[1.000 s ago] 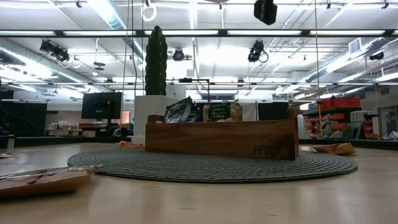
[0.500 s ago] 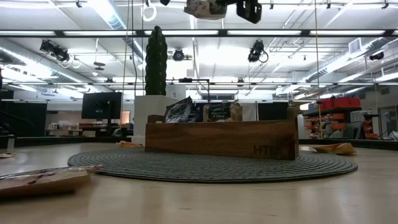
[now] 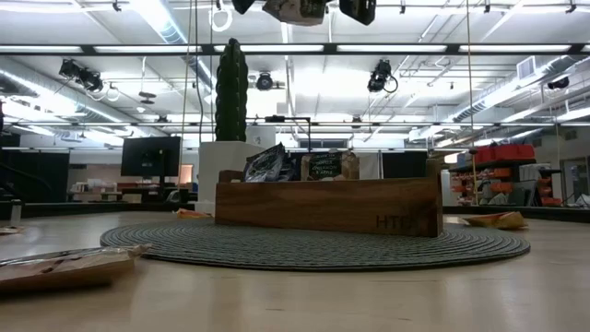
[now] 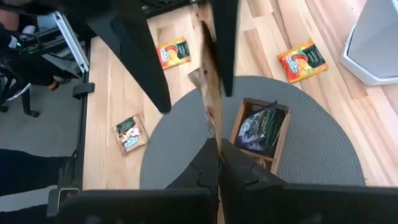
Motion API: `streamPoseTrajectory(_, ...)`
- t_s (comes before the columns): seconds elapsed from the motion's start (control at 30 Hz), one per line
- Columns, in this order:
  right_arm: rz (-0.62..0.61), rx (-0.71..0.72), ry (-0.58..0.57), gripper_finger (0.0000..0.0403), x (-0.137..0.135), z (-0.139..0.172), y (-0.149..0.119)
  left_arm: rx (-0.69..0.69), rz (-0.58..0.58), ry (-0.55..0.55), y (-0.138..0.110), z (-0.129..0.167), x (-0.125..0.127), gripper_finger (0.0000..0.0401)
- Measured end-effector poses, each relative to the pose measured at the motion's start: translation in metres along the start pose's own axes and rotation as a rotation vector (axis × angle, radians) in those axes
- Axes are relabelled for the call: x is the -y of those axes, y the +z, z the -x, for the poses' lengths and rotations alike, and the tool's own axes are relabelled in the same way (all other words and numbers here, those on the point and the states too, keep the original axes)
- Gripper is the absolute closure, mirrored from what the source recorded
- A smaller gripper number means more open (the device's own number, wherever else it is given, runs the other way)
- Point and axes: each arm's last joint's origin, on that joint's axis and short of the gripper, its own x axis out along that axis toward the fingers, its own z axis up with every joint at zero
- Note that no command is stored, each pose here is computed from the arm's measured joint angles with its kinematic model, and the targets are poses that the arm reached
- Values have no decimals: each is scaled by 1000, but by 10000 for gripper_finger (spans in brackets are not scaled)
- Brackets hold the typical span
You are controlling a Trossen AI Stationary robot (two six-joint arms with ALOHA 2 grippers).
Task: Pick & Place Tea
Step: Put the brown tea bag into the middle section of the wooden organizer
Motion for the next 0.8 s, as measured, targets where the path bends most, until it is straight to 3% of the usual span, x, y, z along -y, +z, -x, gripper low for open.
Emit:
streamPoseTrajectory(0.33, 1, 7, 2, 403, 0, 0, 1, 0, 0, 1, 0, 0, 0, 386)
streamPoseTrajectory(0.53, 33, 4, 24, 373, -1, 5, 0, 8, -5, 23, 0, 0, 3, 392)
streamPoseTrajectory(0.8, -4, 39, -74, 289, -1, 48, -9, 70, -20, 219, 4, 19, 17, 395)
